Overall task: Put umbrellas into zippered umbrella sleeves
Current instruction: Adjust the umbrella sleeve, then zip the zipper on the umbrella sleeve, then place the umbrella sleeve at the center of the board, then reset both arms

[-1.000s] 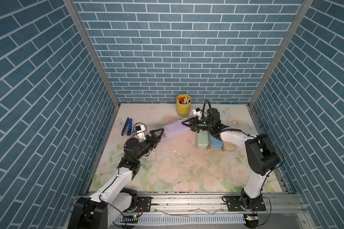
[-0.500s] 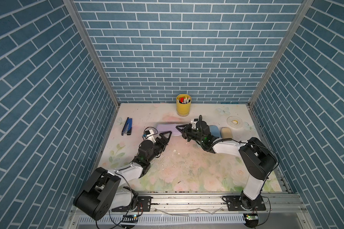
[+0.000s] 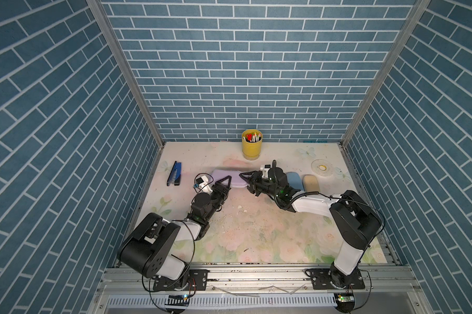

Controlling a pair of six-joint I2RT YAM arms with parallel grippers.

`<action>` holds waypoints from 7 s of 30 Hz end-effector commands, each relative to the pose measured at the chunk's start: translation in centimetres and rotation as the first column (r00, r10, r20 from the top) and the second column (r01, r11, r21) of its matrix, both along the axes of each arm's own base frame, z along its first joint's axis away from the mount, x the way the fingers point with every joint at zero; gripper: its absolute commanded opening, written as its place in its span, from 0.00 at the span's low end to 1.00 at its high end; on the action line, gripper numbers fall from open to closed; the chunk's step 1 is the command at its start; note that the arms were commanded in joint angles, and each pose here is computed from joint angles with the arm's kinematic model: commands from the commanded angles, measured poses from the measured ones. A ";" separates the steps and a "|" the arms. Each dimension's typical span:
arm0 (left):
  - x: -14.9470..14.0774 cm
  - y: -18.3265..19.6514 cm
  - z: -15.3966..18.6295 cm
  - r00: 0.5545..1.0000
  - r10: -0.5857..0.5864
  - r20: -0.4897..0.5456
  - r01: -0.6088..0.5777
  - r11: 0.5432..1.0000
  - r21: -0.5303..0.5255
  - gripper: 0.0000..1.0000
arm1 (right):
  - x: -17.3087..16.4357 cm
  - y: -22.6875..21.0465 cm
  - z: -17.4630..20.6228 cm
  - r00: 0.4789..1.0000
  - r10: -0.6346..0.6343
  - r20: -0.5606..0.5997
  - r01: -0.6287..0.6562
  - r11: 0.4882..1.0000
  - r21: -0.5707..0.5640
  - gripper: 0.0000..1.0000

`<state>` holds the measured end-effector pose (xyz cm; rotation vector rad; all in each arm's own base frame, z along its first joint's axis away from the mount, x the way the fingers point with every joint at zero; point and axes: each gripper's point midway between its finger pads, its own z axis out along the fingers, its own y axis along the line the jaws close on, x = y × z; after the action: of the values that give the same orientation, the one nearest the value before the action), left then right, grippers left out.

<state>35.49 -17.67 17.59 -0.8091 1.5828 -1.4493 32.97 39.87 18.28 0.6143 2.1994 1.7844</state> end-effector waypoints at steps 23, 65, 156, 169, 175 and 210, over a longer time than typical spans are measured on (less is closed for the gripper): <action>-0.3 1.6 3.8 0.999 0.016 0.049 -0.014 0.999 -0.039 0.32 | -5.7 -1.1 0.0 0.599 0.626 0.499 0.059 0.587 -0.807 0.40; -2.1 -3.4 2.7 0.871 -0.486 -0.072 0.489 0.871 0.044 0.00 | 1.7 -6.8 0.8 0.481 0.735 0.478 0.214 0.430 -0.877 0.00; 1.7 18.3 -7.2 0.960 0.154 0.236 -0.227 -0.073 0.971 0.97 | 5.8 -44.1 -9.3 0.753 0.027 0.657 0.658 -0.047 -0.752 0.72; 2.8 21.2 -7.8 0.944 0.282 0.169 -0.172 -0.017 0.985 0.99 | 5.8 -44.2 -9.2 0.753 0.025 0.657 0.658 -0.046 -0.752 0.99; 3.2 20.8 -7.8 0.953 0.259 0.159 -0.160 -0.017 0.987 0.99 | 5.8 -44.2 -9.2 0.754 0.025 0.656 0.657 -0.047 -0.753 0.99; 3.3 20.6 -7.8 0.955 0.252 0.156 -0.156 -0.018 0.988 0.99 | 5.8 -44.2 -9.2 0.753 0.025 0.658 0.658 -0.047 -0.751 0.99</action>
<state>38.32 3.04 9.34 -0.1173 1.8998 0.2556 38.17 -4.18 8.27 0.2083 1.9515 -0.2199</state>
